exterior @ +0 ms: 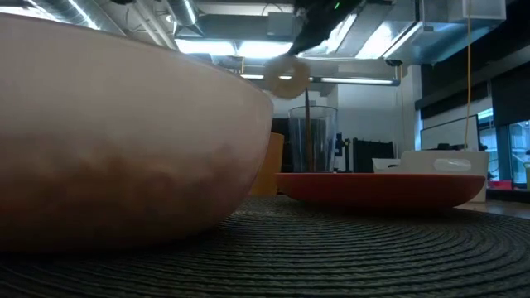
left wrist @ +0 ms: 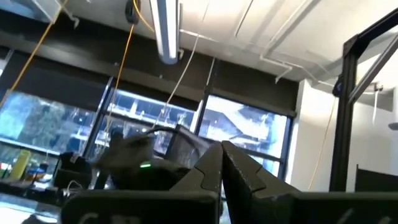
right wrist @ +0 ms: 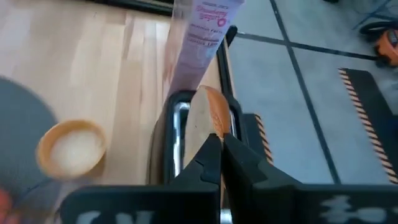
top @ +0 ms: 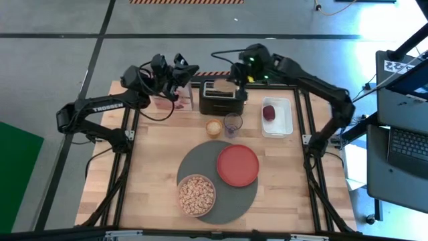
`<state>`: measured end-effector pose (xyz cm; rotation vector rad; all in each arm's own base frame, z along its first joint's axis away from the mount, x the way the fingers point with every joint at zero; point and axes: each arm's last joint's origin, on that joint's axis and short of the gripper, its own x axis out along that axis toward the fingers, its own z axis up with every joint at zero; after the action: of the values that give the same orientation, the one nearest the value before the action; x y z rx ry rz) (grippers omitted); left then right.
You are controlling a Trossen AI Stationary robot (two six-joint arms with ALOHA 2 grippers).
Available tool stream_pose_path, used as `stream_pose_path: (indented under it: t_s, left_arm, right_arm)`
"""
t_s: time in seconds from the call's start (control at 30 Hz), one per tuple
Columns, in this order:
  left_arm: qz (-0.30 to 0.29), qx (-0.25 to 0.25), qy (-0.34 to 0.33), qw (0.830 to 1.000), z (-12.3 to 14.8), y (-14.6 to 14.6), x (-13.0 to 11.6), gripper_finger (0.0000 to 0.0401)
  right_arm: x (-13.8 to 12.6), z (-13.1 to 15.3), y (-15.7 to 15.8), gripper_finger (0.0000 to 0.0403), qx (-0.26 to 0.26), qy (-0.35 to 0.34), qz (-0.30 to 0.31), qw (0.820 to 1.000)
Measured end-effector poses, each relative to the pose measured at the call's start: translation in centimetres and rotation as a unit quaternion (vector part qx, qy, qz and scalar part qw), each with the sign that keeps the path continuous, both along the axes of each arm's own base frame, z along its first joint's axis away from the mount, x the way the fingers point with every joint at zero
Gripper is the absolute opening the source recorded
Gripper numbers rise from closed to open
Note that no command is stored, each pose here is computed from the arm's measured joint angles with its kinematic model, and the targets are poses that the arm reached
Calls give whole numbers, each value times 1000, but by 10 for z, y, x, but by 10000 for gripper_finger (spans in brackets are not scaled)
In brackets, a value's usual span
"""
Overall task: Arrange a breakfast setting
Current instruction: Put the toasted bagel on the red plate
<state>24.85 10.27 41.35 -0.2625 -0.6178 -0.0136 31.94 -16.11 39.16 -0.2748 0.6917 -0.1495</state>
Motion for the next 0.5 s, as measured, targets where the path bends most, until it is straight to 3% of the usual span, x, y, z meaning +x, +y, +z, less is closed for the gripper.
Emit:
stream_pose_path:
  t_s: [0.13, 0.3, 0.5]
  left_arm:
    - [4, 3, -9, 1000, 4, -1, -5, 0]
    - [6, 6, -11, 1000, 5, -2, -6, 0]
    - [12, 5, -7, 1000, 5, 1, -7, 0]
  right_arm:
    - [-31, 21, 25, 2, -10, 34, -21, 999]
    - [-74, 46, 59, 1, 25, 24, -63, 997]
    - [-120, 33, 105, 1, 154, -14, -113, 981]
